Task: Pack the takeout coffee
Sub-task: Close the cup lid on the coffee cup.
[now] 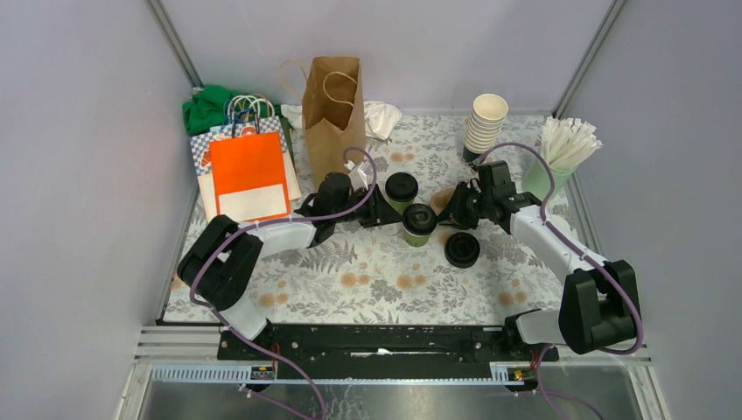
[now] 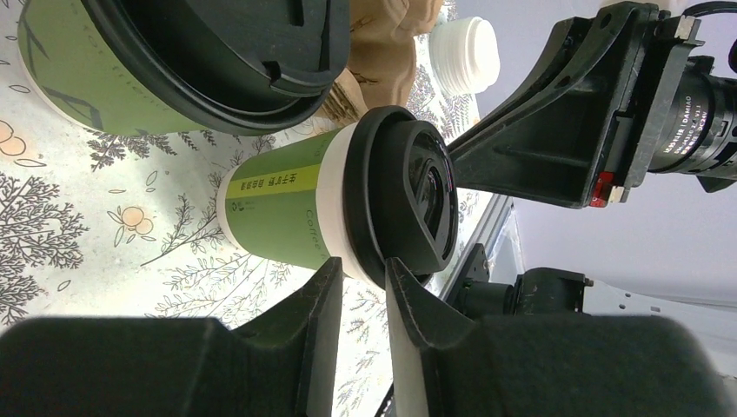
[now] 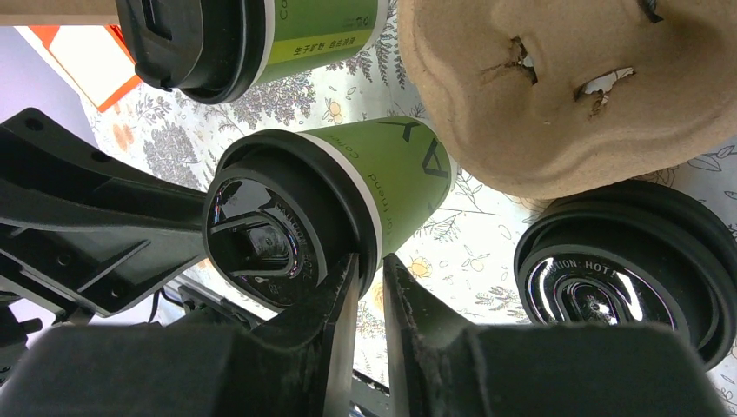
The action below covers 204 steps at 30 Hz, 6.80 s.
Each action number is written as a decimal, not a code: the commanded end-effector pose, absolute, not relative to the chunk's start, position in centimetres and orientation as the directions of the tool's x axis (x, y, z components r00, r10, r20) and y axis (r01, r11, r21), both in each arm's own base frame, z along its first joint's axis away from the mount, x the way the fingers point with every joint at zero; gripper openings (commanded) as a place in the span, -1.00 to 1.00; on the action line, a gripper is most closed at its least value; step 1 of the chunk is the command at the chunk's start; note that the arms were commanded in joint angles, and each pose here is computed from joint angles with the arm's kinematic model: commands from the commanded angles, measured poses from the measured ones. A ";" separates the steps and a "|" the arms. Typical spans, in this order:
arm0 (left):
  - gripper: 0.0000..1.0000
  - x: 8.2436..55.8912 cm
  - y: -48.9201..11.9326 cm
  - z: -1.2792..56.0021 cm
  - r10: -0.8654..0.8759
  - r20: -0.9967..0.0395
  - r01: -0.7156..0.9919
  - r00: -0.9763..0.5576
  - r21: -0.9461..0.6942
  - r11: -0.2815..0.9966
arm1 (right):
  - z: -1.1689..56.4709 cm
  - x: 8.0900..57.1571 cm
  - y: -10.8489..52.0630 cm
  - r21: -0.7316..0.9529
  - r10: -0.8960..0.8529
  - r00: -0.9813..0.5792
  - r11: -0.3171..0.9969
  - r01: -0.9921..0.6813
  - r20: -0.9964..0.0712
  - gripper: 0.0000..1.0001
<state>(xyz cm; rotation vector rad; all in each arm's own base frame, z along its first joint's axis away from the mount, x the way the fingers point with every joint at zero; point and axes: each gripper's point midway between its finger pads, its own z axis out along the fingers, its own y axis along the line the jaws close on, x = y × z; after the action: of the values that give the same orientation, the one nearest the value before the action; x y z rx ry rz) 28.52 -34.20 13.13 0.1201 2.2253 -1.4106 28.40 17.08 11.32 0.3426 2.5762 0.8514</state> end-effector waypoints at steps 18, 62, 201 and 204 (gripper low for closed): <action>-0.40 30.6 -35.9 15.0 -0.202 -0.484 0.378 -0.851 -0.833 0.404 | 12.5 29.3 17.7 0.642 0.344 -0.886 0.763 0.071 -0.310 -0.55; -0.86 28.7 -34.7 5.3 -0.067 -0.412 0.292 -0.909 -0.742 0.604 | 9.8 28.8 17.4 0.605 0.326 -0.909 0.788 0.110 -0.259 -0.53; -0.63 23.5 -34.5 -1.1 0.231 -0.588 0.457 -0.775 -0.271 0.847 | 8.8 29.5 16.4 0.539 0.323 -0.910 0.830 0.141 -0.259 -0.57; -0.60 24.4 -35.9 1.3 0.227 -0.596 0.475 -0.770 -0.299 0.828 | 9.5 29.9 16.3 0.536 0.330 -0.902 0.833 0.139 -0.279 -0.59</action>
<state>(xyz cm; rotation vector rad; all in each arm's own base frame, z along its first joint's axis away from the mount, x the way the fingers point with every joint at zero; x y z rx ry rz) 34.10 -37.63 12.31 0.1285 1.9492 -0.7356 29.75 16.98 10.96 0.3733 2.6103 0.8487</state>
